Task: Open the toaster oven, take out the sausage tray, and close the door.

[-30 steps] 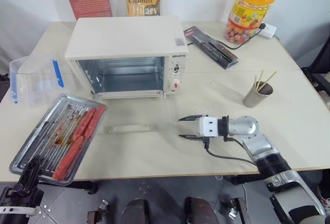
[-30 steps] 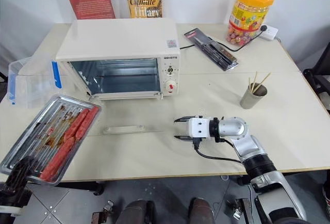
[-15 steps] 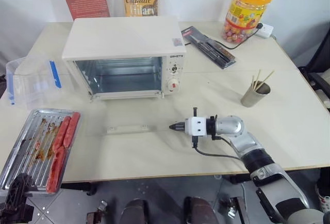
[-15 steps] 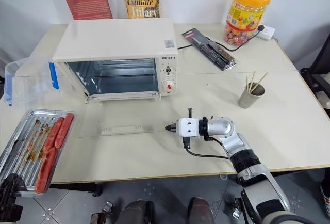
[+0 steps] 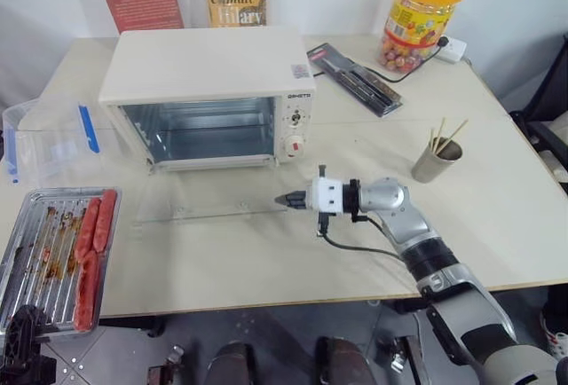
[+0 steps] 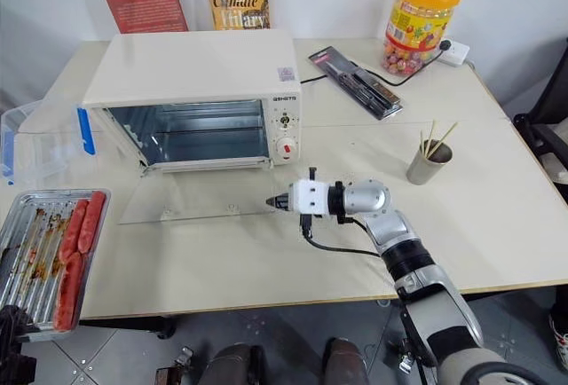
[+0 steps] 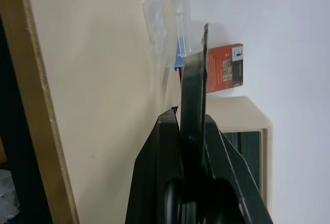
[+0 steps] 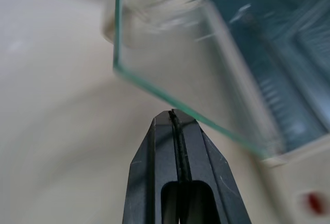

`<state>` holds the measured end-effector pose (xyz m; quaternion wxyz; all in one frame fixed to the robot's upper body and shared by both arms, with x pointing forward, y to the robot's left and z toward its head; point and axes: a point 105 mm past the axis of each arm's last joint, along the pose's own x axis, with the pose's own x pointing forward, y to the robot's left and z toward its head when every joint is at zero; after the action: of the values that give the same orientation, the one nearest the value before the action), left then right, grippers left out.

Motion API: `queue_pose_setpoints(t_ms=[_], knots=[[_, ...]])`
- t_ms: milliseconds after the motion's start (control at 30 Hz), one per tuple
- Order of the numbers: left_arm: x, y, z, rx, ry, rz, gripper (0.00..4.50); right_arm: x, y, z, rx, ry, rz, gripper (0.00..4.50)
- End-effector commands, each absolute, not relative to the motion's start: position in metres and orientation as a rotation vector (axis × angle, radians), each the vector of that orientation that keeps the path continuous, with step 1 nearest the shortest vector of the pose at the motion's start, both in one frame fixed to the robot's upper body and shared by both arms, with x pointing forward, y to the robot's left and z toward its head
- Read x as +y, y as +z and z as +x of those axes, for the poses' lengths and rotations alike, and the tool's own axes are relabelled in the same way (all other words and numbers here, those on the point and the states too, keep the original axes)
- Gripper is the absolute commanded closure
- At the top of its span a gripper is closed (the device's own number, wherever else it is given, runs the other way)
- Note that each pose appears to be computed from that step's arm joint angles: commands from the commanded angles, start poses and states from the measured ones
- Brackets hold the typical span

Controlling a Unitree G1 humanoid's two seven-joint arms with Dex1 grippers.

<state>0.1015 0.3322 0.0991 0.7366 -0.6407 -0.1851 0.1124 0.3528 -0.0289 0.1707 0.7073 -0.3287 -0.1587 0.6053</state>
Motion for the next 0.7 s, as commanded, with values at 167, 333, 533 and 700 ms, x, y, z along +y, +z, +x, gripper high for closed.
queue_pose_setpoints(t_ms=[167, 333, 533, 700], knots=[[0.330, 0.107, 0.096, -0.394, 0.233, -1.378, 4.50, -0.027, 0.213, 0.353, -0.452, 1.316, -0.683, 4.49], [0.317, 0.107, 0.106, -0.309, 0.183, -1.384, 4.50, -0.028, 0.243, 0.365, -0.487, 1.256, -0.669, 4.49], [0.284, 0.113, 0.139, -0.110, 0.026, -1.372, 4.50, -0.038, 0.270, 0.366, -0.477, 1.221, -0.566, 4.49], [0.269, 0.118, 0.168, 0.013, -0.103, -1.327, 4.50, -0.048, 0.261, 0.347, -0.357, 1.314, -0.502, 4.49]])
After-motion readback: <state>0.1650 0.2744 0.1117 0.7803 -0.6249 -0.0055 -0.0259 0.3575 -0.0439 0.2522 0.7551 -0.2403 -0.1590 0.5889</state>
